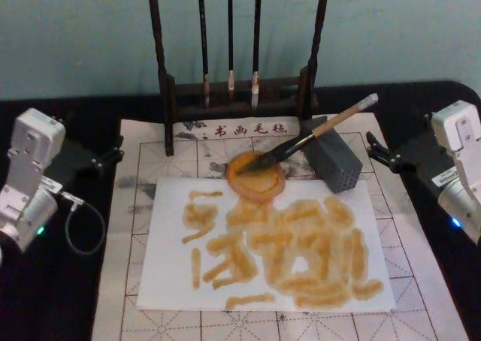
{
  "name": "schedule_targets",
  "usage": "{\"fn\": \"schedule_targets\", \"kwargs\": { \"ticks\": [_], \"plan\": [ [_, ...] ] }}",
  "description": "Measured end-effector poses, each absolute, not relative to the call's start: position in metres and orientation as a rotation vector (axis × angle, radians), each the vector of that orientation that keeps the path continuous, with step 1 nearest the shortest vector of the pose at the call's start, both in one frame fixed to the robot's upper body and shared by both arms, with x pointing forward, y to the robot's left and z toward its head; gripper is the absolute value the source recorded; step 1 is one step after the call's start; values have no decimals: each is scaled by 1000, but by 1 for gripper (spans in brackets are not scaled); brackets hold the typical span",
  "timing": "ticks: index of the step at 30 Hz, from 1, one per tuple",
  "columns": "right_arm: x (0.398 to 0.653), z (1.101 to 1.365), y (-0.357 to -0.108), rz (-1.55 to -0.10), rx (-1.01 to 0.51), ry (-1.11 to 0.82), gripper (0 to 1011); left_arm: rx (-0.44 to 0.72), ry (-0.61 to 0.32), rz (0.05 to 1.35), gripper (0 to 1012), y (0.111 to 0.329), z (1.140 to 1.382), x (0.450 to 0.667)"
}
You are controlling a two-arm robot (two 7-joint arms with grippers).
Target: Pick up the brush from the inkstone, write on the paper, then place the brush back to its original position.
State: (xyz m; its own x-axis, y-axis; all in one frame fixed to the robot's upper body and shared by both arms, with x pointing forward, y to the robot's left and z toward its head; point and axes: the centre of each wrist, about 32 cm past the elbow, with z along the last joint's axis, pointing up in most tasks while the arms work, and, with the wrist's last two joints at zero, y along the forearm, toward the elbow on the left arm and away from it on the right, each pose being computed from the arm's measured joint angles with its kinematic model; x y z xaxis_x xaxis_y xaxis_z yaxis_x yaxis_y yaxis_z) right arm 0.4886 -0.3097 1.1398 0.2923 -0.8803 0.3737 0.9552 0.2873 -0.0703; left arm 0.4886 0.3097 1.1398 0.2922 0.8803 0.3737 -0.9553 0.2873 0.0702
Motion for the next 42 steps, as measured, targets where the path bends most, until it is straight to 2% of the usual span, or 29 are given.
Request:
{"fn": "schedule_targets", "kwargs": {
  "ticks": [42],
  "plan": [
    [489, 1140, -310, -1248, -305, -285, 1000, 304, -285, 1248, 1001, 310, 1140, 489]
  ]
}}
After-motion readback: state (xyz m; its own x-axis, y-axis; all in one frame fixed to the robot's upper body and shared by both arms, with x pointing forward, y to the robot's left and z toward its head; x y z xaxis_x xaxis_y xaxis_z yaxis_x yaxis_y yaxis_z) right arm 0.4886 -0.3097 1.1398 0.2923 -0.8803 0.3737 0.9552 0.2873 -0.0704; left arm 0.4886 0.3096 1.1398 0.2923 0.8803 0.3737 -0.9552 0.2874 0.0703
